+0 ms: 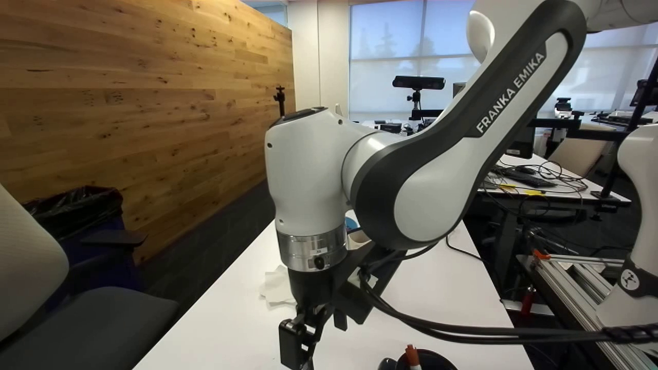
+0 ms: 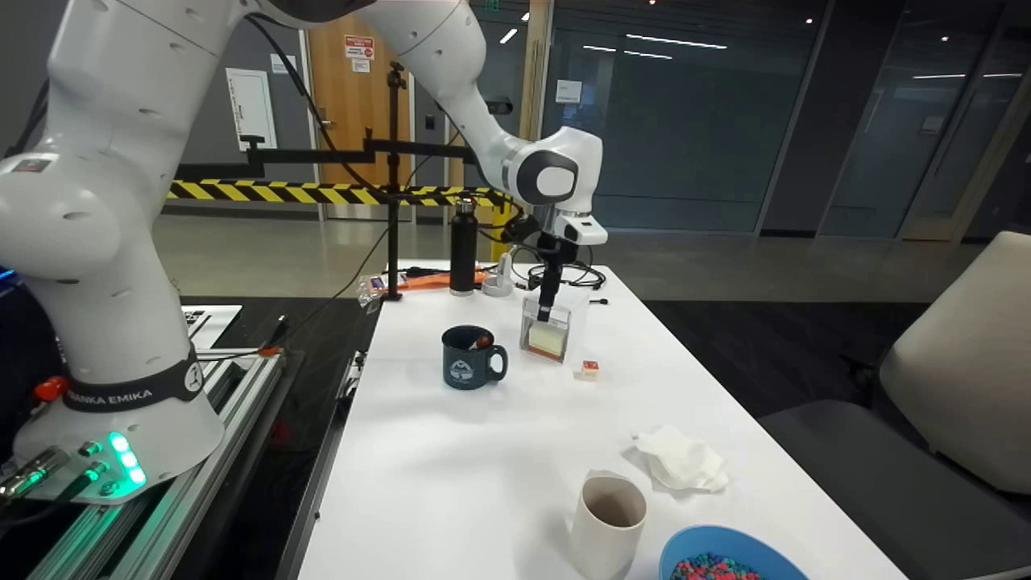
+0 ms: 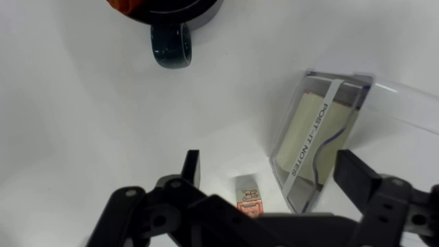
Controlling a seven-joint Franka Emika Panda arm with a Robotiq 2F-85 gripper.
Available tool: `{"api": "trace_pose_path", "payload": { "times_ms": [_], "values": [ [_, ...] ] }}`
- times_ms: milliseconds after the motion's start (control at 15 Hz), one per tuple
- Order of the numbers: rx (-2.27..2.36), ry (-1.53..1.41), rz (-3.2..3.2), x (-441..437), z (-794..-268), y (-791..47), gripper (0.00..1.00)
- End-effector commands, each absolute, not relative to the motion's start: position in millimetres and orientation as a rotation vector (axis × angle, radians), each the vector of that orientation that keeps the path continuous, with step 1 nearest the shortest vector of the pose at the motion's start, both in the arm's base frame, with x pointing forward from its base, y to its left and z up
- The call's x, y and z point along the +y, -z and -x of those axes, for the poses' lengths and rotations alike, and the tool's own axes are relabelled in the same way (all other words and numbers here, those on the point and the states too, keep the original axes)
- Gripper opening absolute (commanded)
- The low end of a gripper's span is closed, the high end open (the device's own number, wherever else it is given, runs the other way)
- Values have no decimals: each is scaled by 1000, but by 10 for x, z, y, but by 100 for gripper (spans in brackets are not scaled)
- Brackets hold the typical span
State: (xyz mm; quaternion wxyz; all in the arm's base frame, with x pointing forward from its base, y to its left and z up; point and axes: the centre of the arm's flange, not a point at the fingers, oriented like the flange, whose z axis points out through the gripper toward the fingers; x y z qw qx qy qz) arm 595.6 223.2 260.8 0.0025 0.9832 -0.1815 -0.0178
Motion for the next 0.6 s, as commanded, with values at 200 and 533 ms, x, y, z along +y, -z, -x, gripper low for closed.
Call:
{"api": "trace_pose_path", "payload": {
  "times_ms": [200, 533],
  "values": [
    [-614, 56, -3064, 2215, -5778, -2615, 100],
    [-630, 56, -3059, 2201, -5742, -2629, 100]
  ]
}}
